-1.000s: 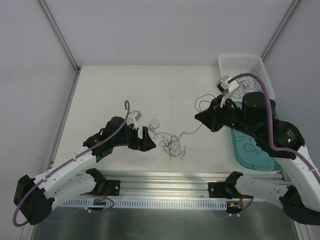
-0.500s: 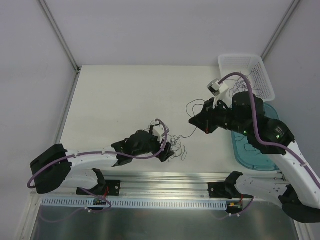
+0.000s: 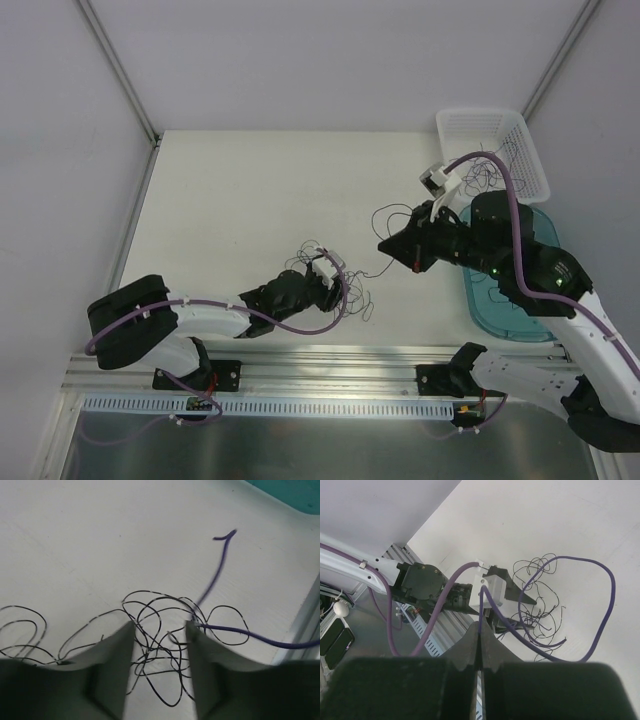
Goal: Untangle the cables
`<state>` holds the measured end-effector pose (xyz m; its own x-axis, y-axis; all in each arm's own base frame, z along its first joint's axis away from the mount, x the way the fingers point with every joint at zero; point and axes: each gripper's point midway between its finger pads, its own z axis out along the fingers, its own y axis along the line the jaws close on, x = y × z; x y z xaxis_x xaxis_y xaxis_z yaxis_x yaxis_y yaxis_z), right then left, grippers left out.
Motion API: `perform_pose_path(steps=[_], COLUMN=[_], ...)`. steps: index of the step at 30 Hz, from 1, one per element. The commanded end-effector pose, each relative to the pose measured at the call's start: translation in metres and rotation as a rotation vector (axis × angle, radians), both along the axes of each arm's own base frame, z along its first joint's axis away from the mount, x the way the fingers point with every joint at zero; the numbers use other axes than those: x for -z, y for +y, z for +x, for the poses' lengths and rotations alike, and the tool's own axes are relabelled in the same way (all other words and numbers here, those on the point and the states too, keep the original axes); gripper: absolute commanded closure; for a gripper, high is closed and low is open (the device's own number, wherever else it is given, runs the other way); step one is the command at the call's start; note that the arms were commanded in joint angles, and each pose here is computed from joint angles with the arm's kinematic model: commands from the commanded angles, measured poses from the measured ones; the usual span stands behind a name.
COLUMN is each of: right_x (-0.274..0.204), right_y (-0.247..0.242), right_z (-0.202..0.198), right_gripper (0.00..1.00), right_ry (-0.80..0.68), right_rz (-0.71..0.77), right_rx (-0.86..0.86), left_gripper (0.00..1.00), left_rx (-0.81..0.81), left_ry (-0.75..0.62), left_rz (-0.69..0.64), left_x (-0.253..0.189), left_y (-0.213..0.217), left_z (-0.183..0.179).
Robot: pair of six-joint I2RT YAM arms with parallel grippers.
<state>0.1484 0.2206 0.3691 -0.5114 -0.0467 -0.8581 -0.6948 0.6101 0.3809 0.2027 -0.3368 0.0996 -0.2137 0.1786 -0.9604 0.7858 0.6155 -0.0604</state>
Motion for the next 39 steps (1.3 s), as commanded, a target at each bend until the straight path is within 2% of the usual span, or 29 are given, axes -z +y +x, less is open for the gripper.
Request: perform_pose_path(steps=[1, 4, 5, 11, 16, 19, 26, 30, 31, 34, 35, 36, 38, 39], right_x=[-0.013, -0.008, -0.007, -0.007, -0.014, -0.022, -0.026, -0.020, -0.015, -0.015, -0.017, -0.020, -0.028, -0.030], right_y=[0.001, -0.005, -0.008, -0.041, -0.070, -0.090, -0.108, -0.107, -0.106, -0.105, -0.101, -0.101, -0.099, -0.099], right_z=[-0.003, -0.004, -0.005, -0.016, -0.029, -0.033, -0.032, -0.016, -0.007, 0.011, 0.019, 0.025, 0.037, 0.047], right_gripper=[0.99, 0.99, 0.99, 0.99, 0.99, 0.99, 0.99, 0.99, 0.99, 0.99, 0.99, 0.99, 0.99, 0.99], right_ry=[-0.022, -0.018, -0.019, -0.049, -0.083, -0.118, -0.150, -0.151, -0.144, -0.154, -0.169, -0.182, -0.201, -0.203], right_rz=[0.063, 0.046, 0.039, 0.008, 0.000, 0.002, -0.026, -0.081, -0.114, -0.152, -0.182, -0.193, -0.201, -0.211], right_rx=[-0.002, 0.015, 0.022, 0.090, 0.151, 0.208, 0.267, 0.314, 0.341, 0.398, 0.397, 0.410, 0.440, 0.466], left_gripper=[0.65, 0.97, 1.00, 1.00, 1.00, 1.00, 1.00, 1.00, 0.99, 0.73, 0.67, 0.59, 0.53, 0.43], left_rx=[-0.018, -0.026, -0.034, -0.151, -0.268, -0.354, -0.562, -0.626, -0.647, -0.658, -0.661, -0.675, -0.680, -0.700], left_ry=[-0.101, -0.094, -0.083, 0.027, 0.293, 0.396, 0.543, 0.563, 0.551, 0.530, 0.515, 0.542, 0.556, 0.578], left_rz=[-0.088, -0.078, -0.061, -0.026, -0.039, -0.014, 0.120, 0.118, 0.118, 0.125, 0.100, 0.152, 0.140, 0.156], left_x=[-0.033, -0.031, -0.027, -0.007, 0.029, 0.047, 0.074, 0.066, 0.061, 0.041, 0.027, 0.031, 0.020, 0.021], left_y=[-0.011, -0.009, -0.007, 0.013, 0.036, 0.052, 0.086, 0.102, 0.107, 0.117, 0.118, 0.129, 0.134, 0.145], left_z=[0.010, 0.011, 0.011, 0.032, 0.052, 0.060, 0.072, 0.070, 0.072, 0.069, 0.074, 0.066, 0.068, 0.066])
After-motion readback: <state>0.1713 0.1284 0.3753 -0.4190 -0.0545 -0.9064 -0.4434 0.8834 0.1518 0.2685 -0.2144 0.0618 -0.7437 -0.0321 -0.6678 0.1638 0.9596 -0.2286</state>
